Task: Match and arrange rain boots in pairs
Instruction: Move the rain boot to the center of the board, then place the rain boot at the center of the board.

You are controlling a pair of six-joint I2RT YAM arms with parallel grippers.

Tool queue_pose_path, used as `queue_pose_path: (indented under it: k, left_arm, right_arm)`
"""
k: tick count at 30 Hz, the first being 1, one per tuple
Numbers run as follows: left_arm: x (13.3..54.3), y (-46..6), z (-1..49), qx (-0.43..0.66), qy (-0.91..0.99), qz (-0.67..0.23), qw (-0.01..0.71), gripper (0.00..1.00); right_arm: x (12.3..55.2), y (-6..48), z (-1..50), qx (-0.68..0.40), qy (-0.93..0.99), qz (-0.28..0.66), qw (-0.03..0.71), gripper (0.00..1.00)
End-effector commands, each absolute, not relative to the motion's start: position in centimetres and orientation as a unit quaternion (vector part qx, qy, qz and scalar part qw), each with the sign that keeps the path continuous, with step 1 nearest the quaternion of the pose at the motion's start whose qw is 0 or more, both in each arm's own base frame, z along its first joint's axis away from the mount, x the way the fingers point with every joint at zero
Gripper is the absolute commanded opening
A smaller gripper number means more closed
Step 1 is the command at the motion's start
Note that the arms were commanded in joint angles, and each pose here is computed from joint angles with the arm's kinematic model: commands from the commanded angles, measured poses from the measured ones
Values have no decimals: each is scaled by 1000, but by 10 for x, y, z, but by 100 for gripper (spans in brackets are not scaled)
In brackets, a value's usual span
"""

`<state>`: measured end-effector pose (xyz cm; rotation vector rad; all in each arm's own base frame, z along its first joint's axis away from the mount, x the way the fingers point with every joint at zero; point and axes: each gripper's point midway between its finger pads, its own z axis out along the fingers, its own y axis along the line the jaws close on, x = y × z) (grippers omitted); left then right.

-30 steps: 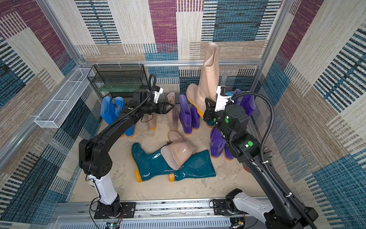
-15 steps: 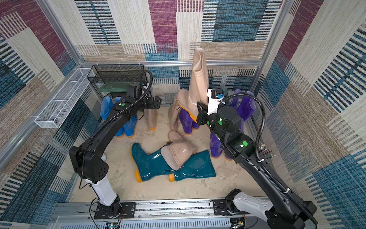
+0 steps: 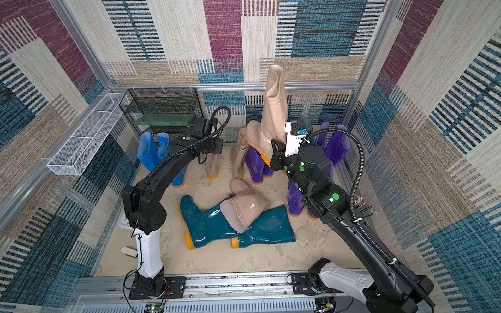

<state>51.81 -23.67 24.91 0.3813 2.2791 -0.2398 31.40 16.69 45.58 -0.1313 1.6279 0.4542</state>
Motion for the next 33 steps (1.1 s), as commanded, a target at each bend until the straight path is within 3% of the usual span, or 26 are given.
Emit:
queue_pose_path:
  k: [1,6,10,12,14,15,16,23,29,33]
  left_arm:
    - [501,-280,268,245,863,-162,412,0]
    - [480,-294,272,284,836,-201,424,0]
    - [478,-278,269,274,839,-174,437,0]
    - [479,-264,269,254,850,-162,432,43]
    - [475,-250,283,230,854,-163,437,72]
    - [470,-243,296,221,851,-165,446,95]
    - [465,-236,309,212,847,-166,458,100]
    - [418,-126,398,20,831,-140,537,100]
    - [356,-35,398,-115,820,-71,556,96]
    - [331,-12,389,-139,813,-64,562,95]
  right_arm:
    - [309,162,493,-38,669,225,707,0]
    - [308,164,492,-40,669,233,704,0]
    - [307,173,492,-46,669,247,699,0]
    - [305,183,491,-51,669,261,694,0]
    - [302,197,489,-54,668,278,688,0]
    - [301,204,487,-51,669,284,685,0]
    - [299,210,486,-46,668,291,683,0]
    - [289,271,479,-22,658,350,667,0]
    - [301,337,444,-19,686,332,647,0]
    - [320,378,402,-9,718,294,631,0]
